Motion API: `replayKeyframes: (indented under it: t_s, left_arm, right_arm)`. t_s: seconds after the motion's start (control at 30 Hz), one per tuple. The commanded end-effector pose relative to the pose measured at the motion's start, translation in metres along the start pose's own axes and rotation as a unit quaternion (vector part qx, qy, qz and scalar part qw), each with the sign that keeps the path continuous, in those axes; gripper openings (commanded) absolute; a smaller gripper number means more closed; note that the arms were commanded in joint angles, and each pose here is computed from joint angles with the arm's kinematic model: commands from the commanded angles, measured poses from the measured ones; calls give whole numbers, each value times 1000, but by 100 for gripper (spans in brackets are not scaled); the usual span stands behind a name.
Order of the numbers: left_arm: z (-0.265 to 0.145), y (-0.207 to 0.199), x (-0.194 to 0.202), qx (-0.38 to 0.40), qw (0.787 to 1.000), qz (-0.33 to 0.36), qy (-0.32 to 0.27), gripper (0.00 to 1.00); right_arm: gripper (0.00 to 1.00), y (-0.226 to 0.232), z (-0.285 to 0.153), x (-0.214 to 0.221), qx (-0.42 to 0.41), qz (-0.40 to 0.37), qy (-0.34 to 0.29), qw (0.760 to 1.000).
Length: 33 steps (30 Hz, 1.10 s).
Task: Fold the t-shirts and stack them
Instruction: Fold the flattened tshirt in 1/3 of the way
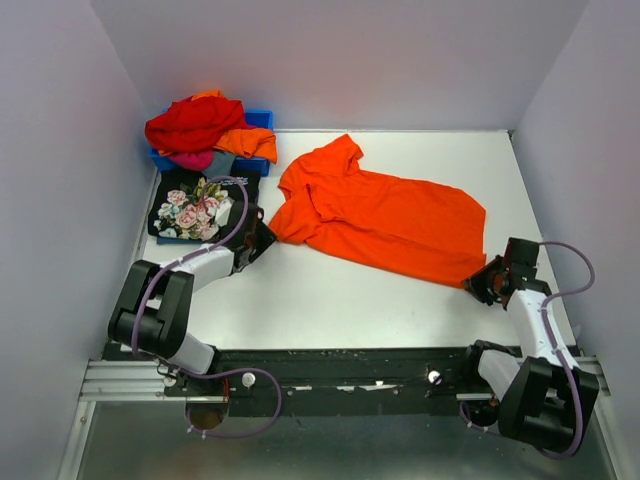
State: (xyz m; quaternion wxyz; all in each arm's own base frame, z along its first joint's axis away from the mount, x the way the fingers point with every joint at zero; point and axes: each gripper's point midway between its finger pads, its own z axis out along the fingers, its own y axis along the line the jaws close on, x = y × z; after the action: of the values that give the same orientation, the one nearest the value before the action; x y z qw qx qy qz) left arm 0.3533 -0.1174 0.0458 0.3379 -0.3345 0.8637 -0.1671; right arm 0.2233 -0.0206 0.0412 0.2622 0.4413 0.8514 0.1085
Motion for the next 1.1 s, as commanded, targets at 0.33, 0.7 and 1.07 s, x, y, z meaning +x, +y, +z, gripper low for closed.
replayKeyframes:
  t_s: [0.33,0.7,1.07]
  left_arm:
    - [24,-1,0,30,989,-140,-37,56]
    - [15,4,-9,34,986,-152,-62,53]
    - [6,8,-12,42,984,-161,-58,61]
  right_arm:
    - [35,-3,-3,10,-15,37,-12,999]
    - [43,-14,-1,8,17,57,-19,998]
    - [42,-9,1,6,8,57,-20,998]
